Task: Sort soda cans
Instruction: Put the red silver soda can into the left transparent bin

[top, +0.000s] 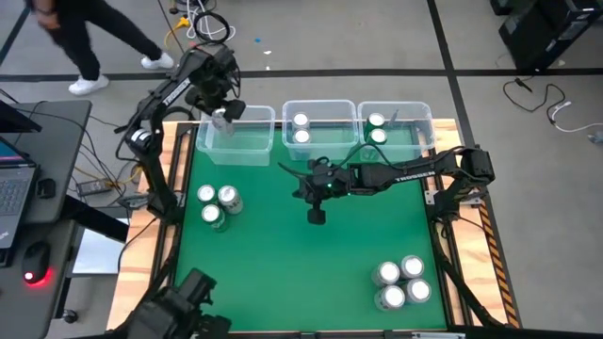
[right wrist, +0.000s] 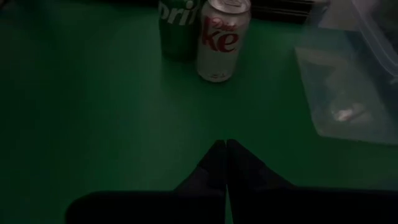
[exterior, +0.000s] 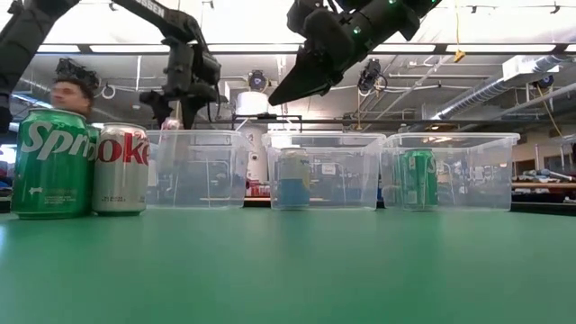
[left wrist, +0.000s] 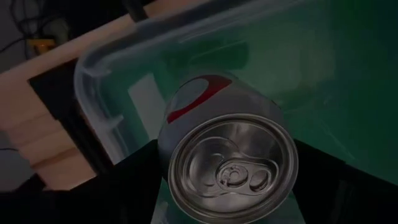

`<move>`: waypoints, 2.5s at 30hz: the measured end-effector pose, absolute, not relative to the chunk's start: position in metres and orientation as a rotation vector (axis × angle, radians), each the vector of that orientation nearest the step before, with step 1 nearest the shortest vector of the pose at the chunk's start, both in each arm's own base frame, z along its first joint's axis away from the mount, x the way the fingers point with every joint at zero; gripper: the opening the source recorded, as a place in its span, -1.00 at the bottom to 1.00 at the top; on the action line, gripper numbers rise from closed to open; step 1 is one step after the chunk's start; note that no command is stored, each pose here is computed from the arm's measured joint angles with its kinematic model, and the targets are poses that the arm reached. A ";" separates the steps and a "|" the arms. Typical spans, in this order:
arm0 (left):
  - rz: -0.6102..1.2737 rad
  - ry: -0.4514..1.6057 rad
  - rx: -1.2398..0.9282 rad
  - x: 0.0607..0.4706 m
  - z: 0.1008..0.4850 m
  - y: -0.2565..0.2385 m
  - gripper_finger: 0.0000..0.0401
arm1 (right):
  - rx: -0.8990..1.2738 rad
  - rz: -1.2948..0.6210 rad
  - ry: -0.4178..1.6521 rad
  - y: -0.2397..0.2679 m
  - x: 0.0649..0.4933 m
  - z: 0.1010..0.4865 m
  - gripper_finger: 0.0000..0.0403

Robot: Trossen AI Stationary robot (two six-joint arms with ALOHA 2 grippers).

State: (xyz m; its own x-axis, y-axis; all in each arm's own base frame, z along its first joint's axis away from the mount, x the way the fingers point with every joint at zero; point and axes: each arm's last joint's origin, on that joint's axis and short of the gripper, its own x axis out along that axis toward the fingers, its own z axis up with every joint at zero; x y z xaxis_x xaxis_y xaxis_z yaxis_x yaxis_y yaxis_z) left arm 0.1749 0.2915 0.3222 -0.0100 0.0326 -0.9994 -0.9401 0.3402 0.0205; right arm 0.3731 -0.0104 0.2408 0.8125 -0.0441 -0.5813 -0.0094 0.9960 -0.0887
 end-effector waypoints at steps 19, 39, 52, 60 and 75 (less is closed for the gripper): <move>1.004 1.271 -0.889 0.182 0.271 0.311 0.45 | -0.101 0.006 0.613 -0.003 0.374 0.241 -1.00; 0.971 1.333 -0.836 0.180 0.250 0.308 0.56 | -0.103 0.011 0.591 -0.001 0.375 0.243 -1.00; 1.007 1.424 -0.733 0.174 0.263 0.306 0.62 | -0.103 0.010 0.590 -0.001 0.375 0.243 -1.00; 1.027 1.371 -0.647 0.179 0.301 0.308 0.60 | -0.103 0.010 0.576 -0.001 0.376 0.244 -1.00; 1.005 1.393 -0.665 0.186 0.266 0.304 0.59 | -0.114 0.030 0.576 0.007 0.376 0.244 -1.00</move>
